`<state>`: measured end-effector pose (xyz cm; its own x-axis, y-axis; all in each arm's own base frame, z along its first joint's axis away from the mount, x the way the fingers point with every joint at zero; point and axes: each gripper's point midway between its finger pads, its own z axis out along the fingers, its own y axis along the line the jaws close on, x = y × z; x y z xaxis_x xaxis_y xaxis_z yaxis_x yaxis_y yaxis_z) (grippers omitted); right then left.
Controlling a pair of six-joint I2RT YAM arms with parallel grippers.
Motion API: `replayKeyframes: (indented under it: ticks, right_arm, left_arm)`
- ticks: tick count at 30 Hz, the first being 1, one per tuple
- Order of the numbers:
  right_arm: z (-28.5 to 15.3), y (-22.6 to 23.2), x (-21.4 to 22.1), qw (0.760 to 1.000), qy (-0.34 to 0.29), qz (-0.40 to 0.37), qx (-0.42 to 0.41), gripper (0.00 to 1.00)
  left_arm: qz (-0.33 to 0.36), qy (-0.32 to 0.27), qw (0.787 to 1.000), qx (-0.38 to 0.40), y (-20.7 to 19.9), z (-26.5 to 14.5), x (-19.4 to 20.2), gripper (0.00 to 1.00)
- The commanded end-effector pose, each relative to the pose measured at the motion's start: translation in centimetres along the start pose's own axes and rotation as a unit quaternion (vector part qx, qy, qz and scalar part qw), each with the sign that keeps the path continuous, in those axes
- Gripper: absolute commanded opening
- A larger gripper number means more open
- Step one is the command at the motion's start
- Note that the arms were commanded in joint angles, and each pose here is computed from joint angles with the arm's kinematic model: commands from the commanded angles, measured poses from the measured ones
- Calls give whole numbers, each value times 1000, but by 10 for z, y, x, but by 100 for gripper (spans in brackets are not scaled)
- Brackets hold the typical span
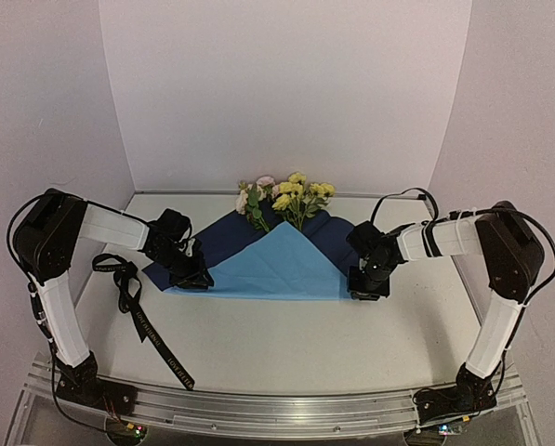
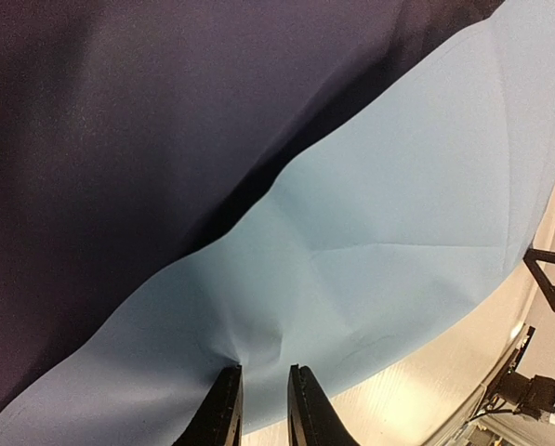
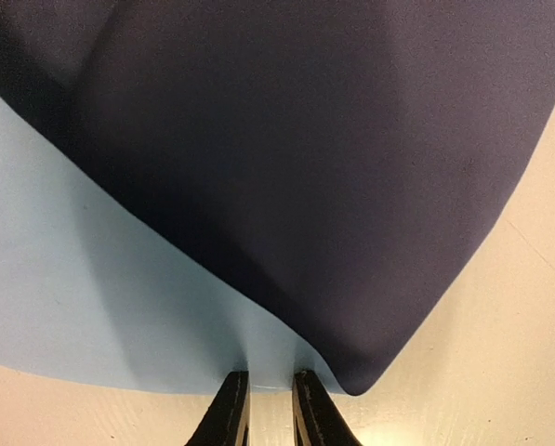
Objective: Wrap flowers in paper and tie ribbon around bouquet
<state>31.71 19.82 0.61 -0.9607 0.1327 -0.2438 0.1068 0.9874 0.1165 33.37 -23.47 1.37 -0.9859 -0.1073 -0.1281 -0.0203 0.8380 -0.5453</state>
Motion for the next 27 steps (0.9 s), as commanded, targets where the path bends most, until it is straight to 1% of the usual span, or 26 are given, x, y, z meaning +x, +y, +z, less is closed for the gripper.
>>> replayKeyframes:
  ticks: [1, 4, 7, 11, 14, 17, 20, 22, 23, 24, 25, 27]
  right_arm:
    - [-2, -25, 12, 999, 14, 10, 30, 19]
    - [-9, -27, 10, 1000, 8, 14, 26, 19]
    - [-34, -19, -4, 1000, -16, 8, 7, 25]
    - [-76, 9, -44, 998, -63, -10, -29, 33]
    - [-97, 35, -78, 994, -92, -30, -49, 40]
    - [-101, 66, -118, 991, -110, -53, -63, 51]
    - [-95, 100, -148, 986, -106, -74, -105, 66]
    - [-81, 120, -164, 982, -96, -89, -135, 77]
    - [-78, 131, -172, 979, -94, -97, -153, 81]
    - [-82, 141, -183, 974, -100, -101, -174, 85]
    - [-75, 145, -189, 973, -94, -100, -186, 87]
    - [-61, 146, -199, 971, -83, -94, -204, 89]
  left_arm:
    - [-29, 37, 994, -97, 59, 17, 30, 19]
    - [-25, 35, 995, -93, 57, 17, 27, 19]
    - [-17, 26, 996, -84, 48, 13, 20, 20]
    - [7, -1, 998, -65, 22, -1, -3, 27]
    - [32, -32, 998, -43, -7, -19, -28, 33]
    - [50, -66, 996, -24, -31, -39, -48, 42]
    - [63, -97, 993, -9, -50, -55, -68, 50]
    - [71, -100, 992, 0, -57, -57, -78, 52]
    - [76, -100, 992, 4, -60, -56, -83, 53]
    - [79, -99, 992, 8, -63, -56, -87, 53]
    - [84, -100, 991, 16, -67, -56, -93, 55]
    - [90, -103, 990, 33, -73, -55, -104, 58]
